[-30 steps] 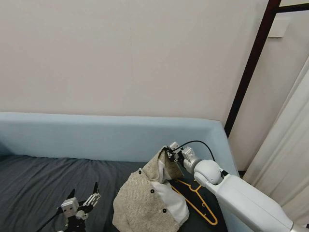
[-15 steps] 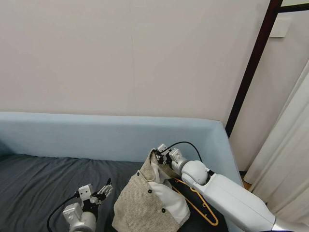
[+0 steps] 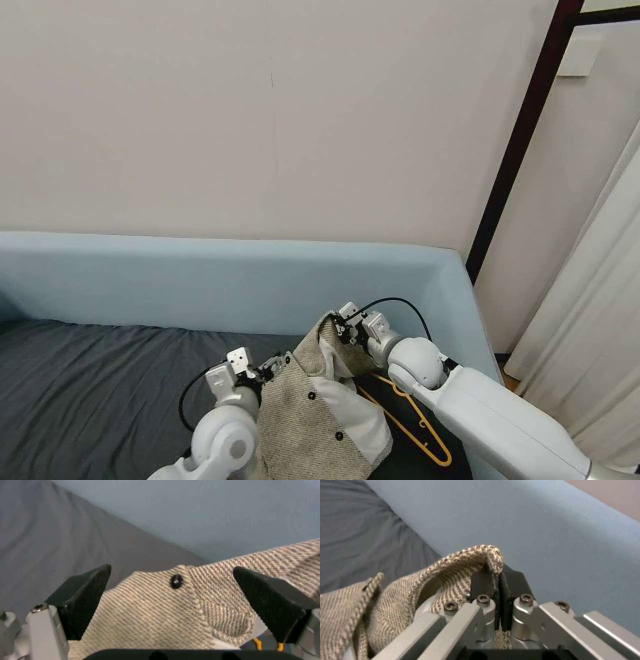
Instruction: Pick up the clothes from the sofa and hang them on the clothes hanger.
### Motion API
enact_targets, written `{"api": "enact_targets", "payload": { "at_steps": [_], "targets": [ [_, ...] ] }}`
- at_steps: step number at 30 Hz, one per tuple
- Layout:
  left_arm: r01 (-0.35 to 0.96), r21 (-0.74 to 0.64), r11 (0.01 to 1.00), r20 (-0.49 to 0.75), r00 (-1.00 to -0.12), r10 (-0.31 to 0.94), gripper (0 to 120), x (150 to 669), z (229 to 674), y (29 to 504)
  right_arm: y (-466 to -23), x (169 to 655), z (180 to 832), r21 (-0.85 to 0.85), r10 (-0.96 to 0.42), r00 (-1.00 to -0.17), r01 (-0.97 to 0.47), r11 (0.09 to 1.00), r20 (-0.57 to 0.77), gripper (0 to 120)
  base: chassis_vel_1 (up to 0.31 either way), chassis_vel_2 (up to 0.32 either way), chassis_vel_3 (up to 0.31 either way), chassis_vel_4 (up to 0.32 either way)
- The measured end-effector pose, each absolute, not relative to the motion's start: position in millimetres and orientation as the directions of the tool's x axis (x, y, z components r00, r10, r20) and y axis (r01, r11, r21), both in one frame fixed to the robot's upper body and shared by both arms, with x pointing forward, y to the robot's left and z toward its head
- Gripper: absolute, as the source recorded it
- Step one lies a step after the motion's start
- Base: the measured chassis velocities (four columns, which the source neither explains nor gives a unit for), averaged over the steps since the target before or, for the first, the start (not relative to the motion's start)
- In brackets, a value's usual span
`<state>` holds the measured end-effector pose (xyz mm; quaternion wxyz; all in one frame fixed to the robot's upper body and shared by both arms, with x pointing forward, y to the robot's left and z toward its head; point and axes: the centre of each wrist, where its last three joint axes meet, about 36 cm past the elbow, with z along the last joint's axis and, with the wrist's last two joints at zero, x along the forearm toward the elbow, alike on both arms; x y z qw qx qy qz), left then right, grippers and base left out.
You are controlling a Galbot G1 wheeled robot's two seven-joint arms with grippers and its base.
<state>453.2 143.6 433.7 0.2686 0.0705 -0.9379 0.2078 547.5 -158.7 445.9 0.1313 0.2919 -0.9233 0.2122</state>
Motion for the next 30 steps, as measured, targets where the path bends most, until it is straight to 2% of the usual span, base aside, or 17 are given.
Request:
{"api": "enact_targets", "payload": {
  "at_steps": [3, 10, 22, 30],
  "targets": [
    [-0.329, -0.284, 0.901, 0.601, -0.793, -0.100, 94, 477, 426, 122, -165, 547, 446, -0.319, -0.475, -0.798, -0.590, 0.742, 0.370, 0, 0.000, 0.000, 0.000, 0.000],
    [-0.370, -0.254, 0.894, 0.641, -0.756, -0.131, 93, 498, 417, 112, -168, 545, 446, -0.319, -0.473, -0.798, -0.590, 0.742, 0.374, 0, 0.000, 0.000, 0.000, 0.000],
    [-0.340, -0.229, 0.912, 0.623, -0.771, -0.131, 94, 512, 395, 106, -152, 541, 447, -0.277, -0.507, -0.773, -0.619, 0.735, 0.382, 0, 0.000, 0.000, 0.000, 0.000],
    [-0.354, -0.233, 0.906, 0.668, -0.735, -0.116, 93, 528, 388, 87, -152, 541, 452, -0.271, -0.506, -0.773, -0.618, 0.738, 0.383, 0, 0.000, 0.000, 0.000, 0.000]
  ]
}}
